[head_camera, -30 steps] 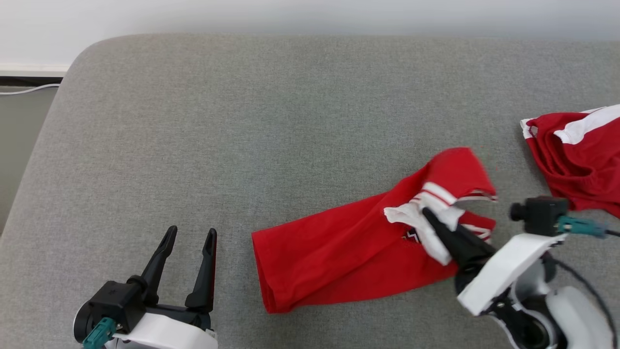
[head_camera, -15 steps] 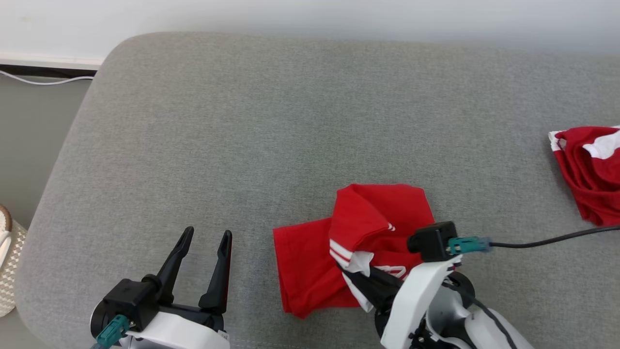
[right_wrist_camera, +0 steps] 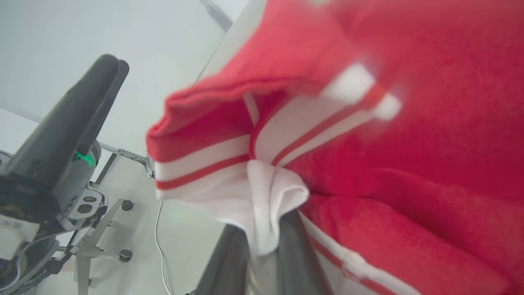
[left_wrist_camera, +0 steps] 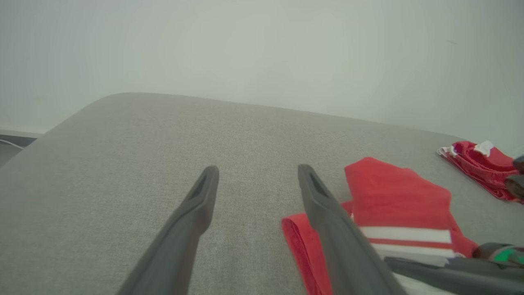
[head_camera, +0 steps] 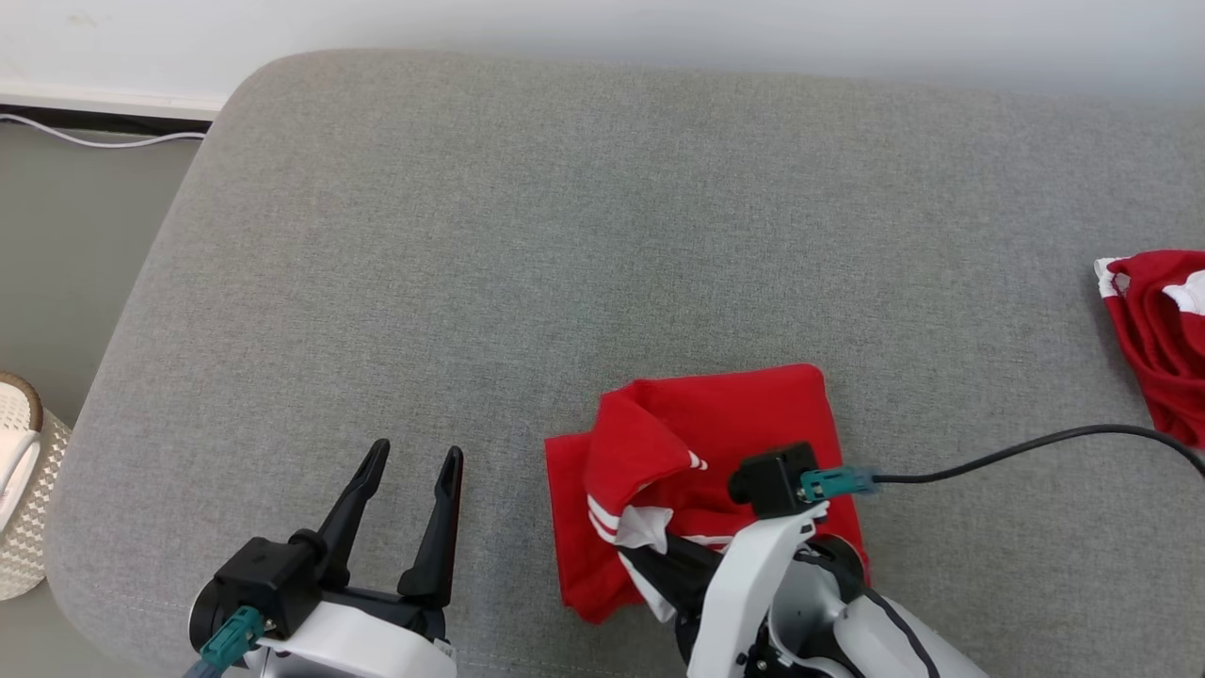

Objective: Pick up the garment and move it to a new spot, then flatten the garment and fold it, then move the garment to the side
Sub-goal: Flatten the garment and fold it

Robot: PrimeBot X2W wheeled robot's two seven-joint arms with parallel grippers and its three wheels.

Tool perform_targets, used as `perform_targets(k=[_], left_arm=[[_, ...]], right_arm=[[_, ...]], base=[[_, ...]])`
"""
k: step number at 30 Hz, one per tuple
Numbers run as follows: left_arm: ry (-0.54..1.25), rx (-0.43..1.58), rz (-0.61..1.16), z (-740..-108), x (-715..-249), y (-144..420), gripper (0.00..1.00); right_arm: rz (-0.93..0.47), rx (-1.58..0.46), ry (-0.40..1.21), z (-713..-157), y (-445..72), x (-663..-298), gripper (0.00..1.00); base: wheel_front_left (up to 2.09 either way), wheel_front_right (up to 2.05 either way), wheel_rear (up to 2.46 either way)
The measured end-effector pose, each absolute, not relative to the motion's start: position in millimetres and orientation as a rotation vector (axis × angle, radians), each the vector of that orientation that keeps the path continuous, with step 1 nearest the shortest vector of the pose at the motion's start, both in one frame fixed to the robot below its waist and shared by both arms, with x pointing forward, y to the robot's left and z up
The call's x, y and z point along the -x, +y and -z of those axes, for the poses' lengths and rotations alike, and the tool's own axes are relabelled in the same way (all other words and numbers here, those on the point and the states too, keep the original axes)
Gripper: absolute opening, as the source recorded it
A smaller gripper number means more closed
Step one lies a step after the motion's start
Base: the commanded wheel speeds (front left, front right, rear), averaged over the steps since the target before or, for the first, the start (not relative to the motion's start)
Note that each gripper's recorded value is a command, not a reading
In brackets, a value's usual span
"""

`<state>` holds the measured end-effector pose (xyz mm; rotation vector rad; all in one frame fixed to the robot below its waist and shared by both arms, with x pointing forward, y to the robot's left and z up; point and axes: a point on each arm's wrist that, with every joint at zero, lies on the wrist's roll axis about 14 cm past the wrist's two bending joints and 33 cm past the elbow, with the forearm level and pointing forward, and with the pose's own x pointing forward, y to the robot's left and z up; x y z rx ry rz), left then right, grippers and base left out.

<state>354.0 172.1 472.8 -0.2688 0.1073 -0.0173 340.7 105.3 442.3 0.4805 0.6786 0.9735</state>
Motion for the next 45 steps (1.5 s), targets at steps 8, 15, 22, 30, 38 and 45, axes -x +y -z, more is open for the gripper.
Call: perform_targets(k=[8, 15, 22, 30, 38, 45], left_arm=[[0.101, 0.27, 0.037, -474, -361, 168, 1.0], [0.092, 0.269, 0.052, -475, -365, 164, 1.0], [0.088, 0.271, 0.07, -477, -368, 159, 1.0], [0.064, 0.258, 0.087, -485, -370, 158, 1.0], [0.053, 0.234, 0.093, -491, -367, 160, 1.0], [0.04, 0.208, 0.074, -498, -365, 166, 1.0]], right_arm=[[-1.002, -0.493, 0.68, -440, 117, -341, 1.0], [-1.047, -0.532, 0.685, -449, 127, -332, 1.0], [-1.091, -0.578, 0.573, -481, 131, -331, 1.0], [-0.961, -0.445, 0.207, -515, 67, -378, 1.0], [-0.676, -0.279, -0.003, -517, -26, -406, 1.0], [-0.486, -0.16, -0.126, -536, -87, -396, 1.0]], base=[[0.0, 0.0, 0.0], [0.0, 0.0, 0.0], [0.0, 0.0, 0.0], [0.0, 0.0, 0.0], [0.0, 0.0, 0.0], [0.0, 0.0, 0.0]])
